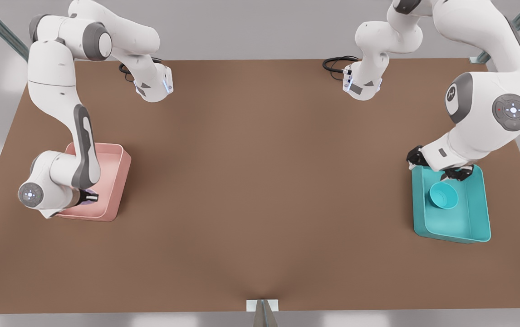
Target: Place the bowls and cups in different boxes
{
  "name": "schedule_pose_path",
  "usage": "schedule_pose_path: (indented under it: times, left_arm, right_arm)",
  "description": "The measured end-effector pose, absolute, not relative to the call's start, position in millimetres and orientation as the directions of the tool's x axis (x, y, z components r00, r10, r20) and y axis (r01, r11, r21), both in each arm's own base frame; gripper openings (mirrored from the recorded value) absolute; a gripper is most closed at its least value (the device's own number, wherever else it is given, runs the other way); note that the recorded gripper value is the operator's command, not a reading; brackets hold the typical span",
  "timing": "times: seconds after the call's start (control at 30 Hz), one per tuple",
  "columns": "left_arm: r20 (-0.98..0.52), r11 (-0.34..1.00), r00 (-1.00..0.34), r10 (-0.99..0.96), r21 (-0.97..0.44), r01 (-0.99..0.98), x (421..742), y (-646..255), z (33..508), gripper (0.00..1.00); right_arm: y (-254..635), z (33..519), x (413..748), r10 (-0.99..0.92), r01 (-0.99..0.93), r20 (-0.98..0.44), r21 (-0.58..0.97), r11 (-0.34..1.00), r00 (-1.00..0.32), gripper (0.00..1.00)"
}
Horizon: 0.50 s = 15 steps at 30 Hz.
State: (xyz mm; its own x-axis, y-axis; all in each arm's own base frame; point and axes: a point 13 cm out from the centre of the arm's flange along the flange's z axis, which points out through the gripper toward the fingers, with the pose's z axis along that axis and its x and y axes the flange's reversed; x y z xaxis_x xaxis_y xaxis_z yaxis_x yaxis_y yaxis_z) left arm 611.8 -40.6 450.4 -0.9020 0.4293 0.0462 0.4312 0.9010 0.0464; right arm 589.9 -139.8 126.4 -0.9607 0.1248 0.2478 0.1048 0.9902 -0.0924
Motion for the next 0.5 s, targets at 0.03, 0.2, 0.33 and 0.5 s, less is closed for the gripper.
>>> schedule_pose_path:
  times: [0.03,0.2,0.33,0.5]
  left_arm:
    - [0.063,0.909,-0.91,0.41,0.047,0.413,607,-35,452,1.0]
    - [0.141,0.938,-0.931,0.336,0.035,0.344,586,-25,451,1.0]
    - [0.18,0.951,-0.938,0.298,0.029,0.307,576,-25,447,1.0]
    - [0.205,0.962,-0.944,0.259,0.03,0.271,569,-24,445,1.0]
  right_arm:
    - [-140,123,591,0.128,0.11,0.243,-0.085,0.99,-0.962,0.21]
    - [-146,132,598,0.133,0.114,0.206,-0.104,0.988,-0.969,1.0]
    - [-142,171,607,0.134,0.121,0.162,-0.089,0.989,-0.978,1.0]
    - [-111,376,642,0.118,0.118,-0.011,-0.001,0.993,-0.993,1.0]
